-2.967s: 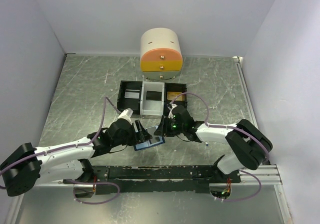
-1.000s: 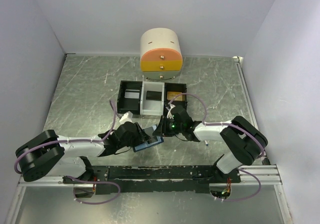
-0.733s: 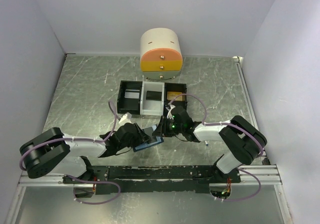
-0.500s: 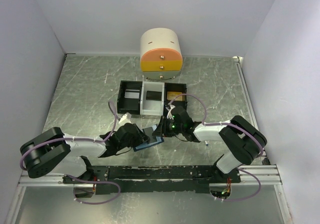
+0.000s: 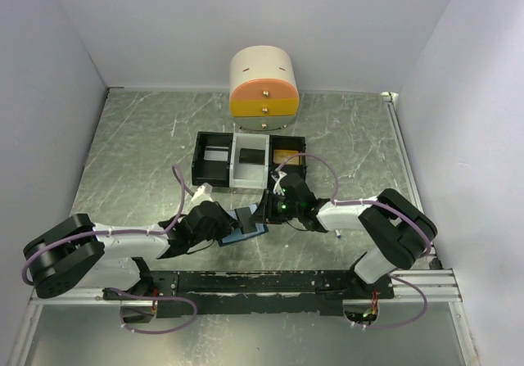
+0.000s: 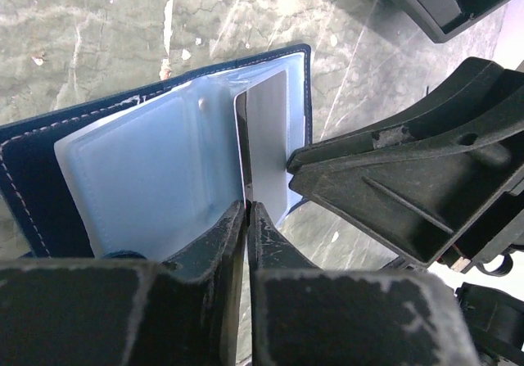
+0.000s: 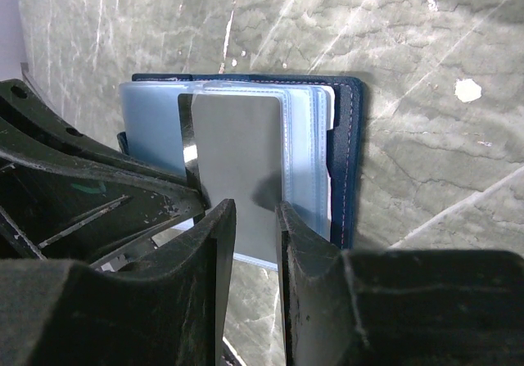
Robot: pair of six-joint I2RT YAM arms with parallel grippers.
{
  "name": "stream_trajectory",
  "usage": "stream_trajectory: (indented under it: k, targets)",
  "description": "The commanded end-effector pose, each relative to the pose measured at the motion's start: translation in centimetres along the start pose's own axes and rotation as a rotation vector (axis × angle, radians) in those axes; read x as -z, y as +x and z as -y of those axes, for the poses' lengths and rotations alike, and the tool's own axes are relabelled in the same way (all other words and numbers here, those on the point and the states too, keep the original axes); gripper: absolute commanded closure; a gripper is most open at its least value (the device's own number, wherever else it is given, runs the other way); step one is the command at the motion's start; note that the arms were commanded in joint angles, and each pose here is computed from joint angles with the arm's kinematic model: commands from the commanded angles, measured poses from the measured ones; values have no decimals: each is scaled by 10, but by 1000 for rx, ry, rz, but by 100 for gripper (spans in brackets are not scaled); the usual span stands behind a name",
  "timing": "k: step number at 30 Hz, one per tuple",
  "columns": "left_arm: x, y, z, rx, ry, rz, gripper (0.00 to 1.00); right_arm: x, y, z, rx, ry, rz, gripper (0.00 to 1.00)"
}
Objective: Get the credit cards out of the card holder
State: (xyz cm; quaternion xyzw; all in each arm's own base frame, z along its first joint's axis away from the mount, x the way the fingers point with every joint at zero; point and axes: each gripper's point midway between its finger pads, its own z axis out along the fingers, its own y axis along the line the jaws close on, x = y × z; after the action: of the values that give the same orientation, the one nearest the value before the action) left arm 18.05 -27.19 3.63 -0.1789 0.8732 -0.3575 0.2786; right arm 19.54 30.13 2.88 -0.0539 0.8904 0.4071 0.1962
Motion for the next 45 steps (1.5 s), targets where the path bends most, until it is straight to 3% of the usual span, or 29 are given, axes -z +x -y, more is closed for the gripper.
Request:
stream_trajectory:
  k: [1, 5, 17, 24, 33, 40, 45]
  targets:
    - [2, -3, -1, -10, 3, 21, 87, -1, 12, 17, -14, 72, -44, 73]
    - [2, -1, -2, -8, 4, 16, 93, 0, 11, 16, -11, 73, -41, 73]
    - [12, -3, -20, -20, -64, 21, 93, 2, 10, 20, -9, 97, -31, 73]
    - [15, -5, -22, -16, -60, 30, 88, 1, 6, 12, 6, 70, -33, 72]
    - [9, -2, -17, -36, -63, 11, 85, 13, -31, -25, 185, 21, 10, 71]
    - [9, -4, -13, -39, -61, 16, 84, -1, -18, -35, 140, -69, -65, 72]
    - [10, -4, -13, -37, -55, 16, 79, -13, -3, -9, 95, 5, -114, 71]
